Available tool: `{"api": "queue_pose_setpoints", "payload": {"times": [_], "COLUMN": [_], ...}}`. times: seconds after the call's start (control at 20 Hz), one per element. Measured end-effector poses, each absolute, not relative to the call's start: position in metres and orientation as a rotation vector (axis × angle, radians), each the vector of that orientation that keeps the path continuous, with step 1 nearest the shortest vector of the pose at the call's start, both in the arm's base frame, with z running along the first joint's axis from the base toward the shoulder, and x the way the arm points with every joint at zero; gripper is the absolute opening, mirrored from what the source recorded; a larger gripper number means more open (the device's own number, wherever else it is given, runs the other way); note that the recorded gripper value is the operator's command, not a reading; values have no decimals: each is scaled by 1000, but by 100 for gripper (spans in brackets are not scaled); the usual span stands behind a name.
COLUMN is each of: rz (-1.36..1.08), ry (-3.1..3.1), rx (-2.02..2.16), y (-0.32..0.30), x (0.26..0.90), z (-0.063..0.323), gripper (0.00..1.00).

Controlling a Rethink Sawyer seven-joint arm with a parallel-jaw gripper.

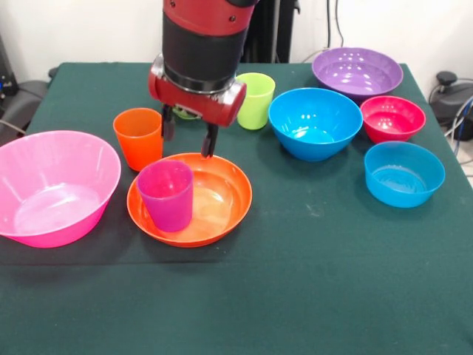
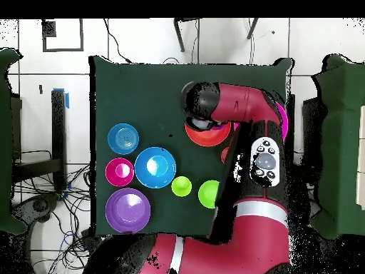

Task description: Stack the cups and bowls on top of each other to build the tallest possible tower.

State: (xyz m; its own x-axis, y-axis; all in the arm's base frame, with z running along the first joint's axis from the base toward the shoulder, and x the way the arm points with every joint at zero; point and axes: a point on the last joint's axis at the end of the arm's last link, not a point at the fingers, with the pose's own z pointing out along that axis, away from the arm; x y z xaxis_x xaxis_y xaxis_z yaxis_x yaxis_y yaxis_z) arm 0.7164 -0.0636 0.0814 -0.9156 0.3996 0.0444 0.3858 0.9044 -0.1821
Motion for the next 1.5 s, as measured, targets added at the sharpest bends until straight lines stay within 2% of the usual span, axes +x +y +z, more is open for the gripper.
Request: {"api": "queue_pose_setpoints", "payload": {"times": [0.55,0.9,1.5], "rz": [224,257,397], "ry": [-2896,-2946,-3001], "rx": [-603,-552,-409], "y": [-57,-52,-39], "x": [653,640,632], "z": [72,59,58], "gripper": [100,100,100]}}
